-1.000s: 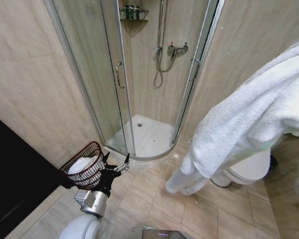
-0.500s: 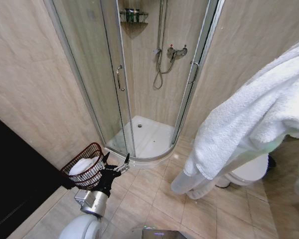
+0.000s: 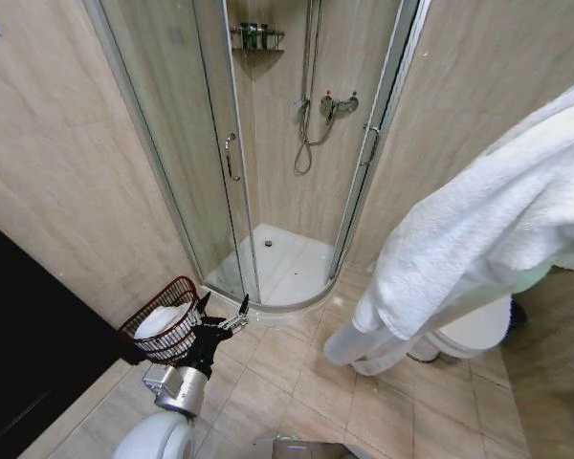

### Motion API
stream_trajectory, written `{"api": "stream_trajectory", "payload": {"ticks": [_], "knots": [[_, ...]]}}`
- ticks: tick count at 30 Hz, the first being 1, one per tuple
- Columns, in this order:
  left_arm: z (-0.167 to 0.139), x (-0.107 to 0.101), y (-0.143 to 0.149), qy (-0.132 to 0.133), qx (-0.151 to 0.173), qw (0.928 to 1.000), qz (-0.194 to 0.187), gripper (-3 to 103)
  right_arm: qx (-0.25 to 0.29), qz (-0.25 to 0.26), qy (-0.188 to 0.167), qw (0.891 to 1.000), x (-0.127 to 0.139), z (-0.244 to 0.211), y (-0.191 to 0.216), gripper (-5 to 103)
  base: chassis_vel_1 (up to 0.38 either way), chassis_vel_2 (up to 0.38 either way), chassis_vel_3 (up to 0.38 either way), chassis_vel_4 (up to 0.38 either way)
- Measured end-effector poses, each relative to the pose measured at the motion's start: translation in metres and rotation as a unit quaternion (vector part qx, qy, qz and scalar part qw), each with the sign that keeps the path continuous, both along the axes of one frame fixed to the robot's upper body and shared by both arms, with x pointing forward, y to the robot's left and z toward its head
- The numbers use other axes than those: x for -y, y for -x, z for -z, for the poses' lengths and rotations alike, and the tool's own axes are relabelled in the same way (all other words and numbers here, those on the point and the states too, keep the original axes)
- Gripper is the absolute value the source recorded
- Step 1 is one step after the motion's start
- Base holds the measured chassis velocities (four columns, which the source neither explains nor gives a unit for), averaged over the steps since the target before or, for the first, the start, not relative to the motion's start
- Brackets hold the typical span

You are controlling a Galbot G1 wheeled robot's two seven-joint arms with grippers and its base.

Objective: Discard the used towel into the hamper.

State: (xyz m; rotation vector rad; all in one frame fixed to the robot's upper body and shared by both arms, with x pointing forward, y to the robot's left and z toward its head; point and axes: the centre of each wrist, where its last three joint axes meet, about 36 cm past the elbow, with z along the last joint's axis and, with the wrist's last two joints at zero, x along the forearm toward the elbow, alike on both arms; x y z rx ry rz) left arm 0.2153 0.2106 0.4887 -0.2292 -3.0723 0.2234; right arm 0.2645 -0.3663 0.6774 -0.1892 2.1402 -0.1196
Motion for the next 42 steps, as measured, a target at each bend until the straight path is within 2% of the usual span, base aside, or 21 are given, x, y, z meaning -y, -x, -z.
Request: {"api": "stream_trajectory", "payload": {"ticks": [42], "knots": [[0.0, 0.0, 0.0, 0.0, 0.0, 1.0, 0.0, 100, 0.002, 0.0, 0.0, 1.0, -0.0001, -0.0012, -0.0005, 9, 0.0, 0.0, 0.0, 0.0]]}}
